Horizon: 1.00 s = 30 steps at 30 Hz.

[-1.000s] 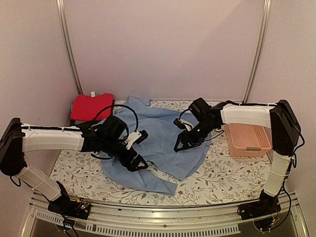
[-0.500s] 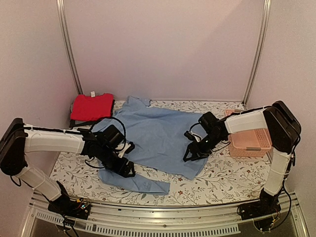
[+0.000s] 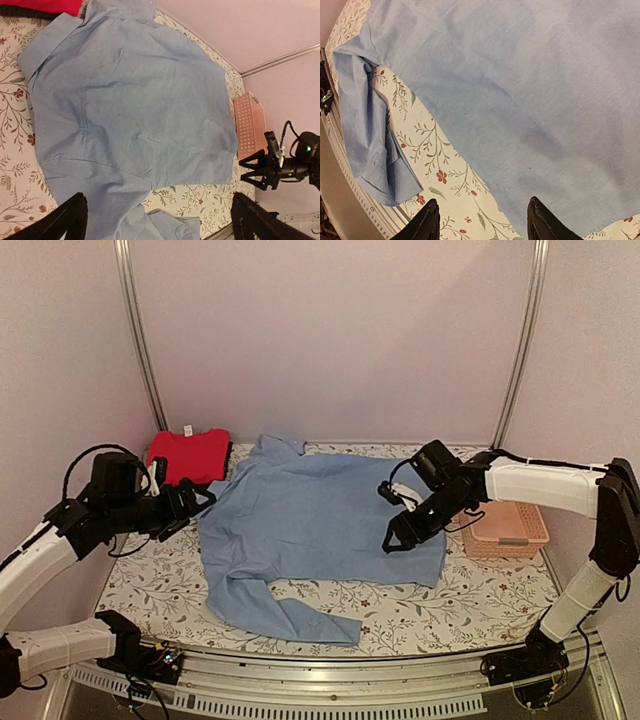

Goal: Fold and stack the mixed laundry pile
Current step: Flatten out the crumpled shirt at the center of the board.

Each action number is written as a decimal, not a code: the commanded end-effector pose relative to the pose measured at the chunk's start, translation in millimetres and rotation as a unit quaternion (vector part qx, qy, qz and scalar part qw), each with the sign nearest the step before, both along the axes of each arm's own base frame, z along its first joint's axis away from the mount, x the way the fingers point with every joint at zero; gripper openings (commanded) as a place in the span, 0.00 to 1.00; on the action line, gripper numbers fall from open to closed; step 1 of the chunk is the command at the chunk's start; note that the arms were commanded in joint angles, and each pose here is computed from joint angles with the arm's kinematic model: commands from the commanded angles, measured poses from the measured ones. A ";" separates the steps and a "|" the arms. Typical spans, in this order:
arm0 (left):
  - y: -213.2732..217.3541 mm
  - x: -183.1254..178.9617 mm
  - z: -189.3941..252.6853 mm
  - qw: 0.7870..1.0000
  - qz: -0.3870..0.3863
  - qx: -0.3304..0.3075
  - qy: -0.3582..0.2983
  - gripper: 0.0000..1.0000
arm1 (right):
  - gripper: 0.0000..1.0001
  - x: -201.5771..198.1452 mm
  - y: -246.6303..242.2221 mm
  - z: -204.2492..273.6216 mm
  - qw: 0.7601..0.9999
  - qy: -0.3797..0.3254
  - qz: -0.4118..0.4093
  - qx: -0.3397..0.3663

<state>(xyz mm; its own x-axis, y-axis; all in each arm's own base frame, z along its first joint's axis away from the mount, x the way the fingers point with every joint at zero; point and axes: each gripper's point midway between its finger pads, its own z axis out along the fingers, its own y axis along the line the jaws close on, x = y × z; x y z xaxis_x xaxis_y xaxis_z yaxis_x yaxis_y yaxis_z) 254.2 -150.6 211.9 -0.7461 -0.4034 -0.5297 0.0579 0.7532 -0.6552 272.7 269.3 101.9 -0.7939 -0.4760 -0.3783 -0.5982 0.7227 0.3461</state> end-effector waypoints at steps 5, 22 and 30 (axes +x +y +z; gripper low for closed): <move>16.4 -7.0 -84.1 0.979 0.073 -0.002 0.189 0.98 | 0.57 -43.4 -20.4 -44.4 0.996 0.025 0.037 -0.074; 24.3 -22.3 -170.1 0.930 0.155 0.003 0.334 0.80 | 0.57 -43.1 -62.3 -90.4 0.954 -0.001 0.011 -0.298; 17.8 -29.7 -203.4 0.910 0.138 0.018 0.391 0.45 | 0.38 -50.0 -63.3 -106.7 0.944 0.019 0.028 -0.328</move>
<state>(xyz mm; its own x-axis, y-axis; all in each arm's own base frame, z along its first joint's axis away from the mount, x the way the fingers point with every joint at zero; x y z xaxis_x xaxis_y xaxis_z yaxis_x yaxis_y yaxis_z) 227.1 -131.9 20.2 -0.7721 -0.6319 0.0676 -0.6000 0.6897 -0.4053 228.3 221.3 12.9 -0.7662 -0.6409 -0.0467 -0.6362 0.7668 -0.0853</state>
